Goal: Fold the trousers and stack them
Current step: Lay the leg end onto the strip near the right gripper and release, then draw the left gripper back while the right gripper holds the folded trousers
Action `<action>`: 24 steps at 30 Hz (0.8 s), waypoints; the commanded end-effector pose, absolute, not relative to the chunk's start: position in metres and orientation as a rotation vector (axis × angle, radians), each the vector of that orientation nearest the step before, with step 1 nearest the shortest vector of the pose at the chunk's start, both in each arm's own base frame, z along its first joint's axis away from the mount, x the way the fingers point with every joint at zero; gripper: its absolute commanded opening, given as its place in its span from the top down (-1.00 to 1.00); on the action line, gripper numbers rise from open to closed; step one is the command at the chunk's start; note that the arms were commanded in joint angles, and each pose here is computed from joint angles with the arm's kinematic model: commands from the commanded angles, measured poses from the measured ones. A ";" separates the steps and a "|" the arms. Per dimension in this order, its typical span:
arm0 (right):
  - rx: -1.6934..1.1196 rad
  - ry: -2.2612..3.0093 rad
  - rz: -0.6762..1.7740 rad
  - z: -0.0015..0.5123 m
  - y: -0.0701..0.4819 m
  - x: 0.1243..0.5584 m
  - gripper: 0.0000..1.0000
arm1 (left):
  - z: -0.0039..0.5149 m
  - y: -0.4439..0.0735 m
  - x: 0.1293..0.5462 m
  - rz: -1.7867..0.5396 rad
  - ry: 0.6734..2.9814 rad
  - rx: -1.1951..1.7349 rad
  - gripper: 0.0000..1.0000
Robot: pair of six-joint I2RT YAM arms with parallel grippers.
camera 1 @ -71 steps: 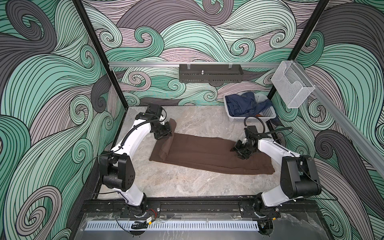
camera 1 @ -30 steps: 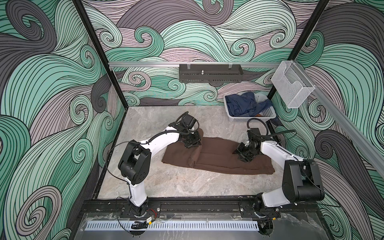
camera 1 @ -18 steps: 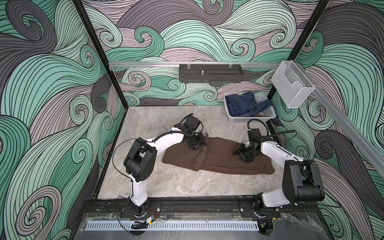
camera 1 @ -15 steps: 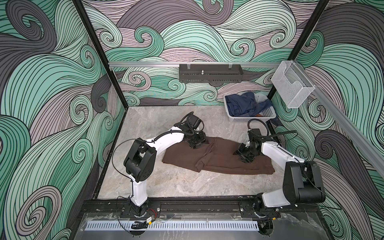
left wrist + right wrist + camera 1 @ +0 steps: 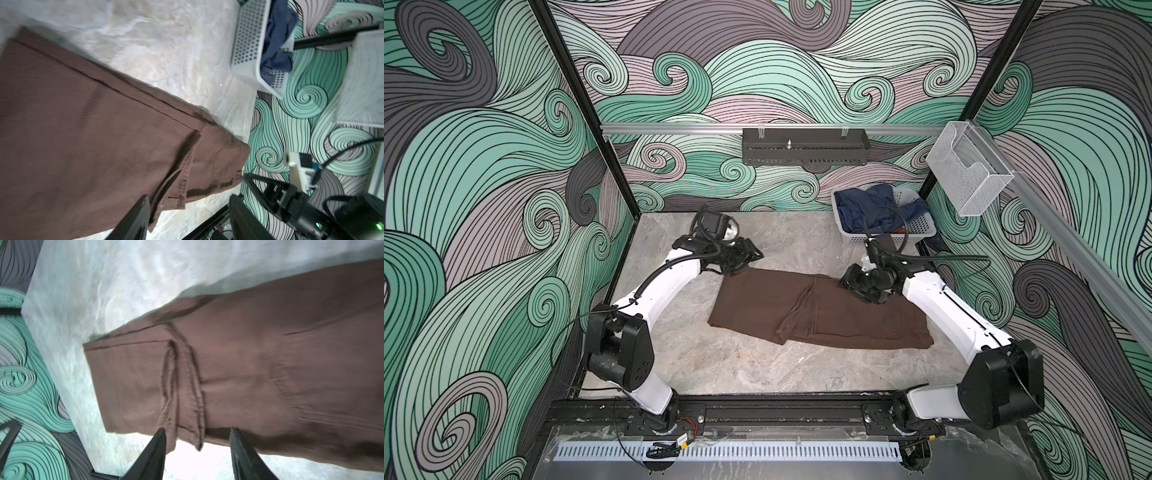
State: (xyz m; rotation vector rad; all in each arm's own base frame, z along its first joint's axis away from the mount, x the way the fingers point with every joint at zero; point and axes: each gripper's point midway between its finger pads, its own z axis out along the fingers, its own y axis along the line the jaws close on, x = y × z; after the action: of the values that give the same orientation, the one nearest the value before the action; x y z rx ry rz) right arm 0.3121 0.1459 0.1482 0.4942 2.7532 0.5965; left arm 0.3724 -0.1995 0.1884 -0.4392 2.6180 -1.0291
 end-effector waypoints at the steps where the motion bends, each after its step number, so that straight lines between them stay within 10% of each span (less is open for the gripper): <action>1: 0.446 2.820 0.552 0.137 0.181 0.312 0.02 | 0.173 -0.170 0.360 -1.039 2.658 -0.472 -0.25; 13: 0.398 2.960 0.694 0.078 0.314 0.328 0.22 | 0.156 -0.105 0.340 -1.011 2.629 -0.613 -0.24; 24: 0.447 3.045 0.527 0.038 0.289 0.303 0.20 | 0.157 -0.086 0.337 -1.026 2.599 -0.643 -0.25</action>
State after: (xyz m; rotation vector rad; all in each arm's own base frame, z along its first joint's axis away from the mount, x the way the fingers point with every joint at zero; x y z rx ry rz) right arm 0.3087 0.3067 0.0339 0.4165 3.0489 0.5927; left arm 0.3412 -0.0869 0.1445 -0.6894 2.6170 -1.0027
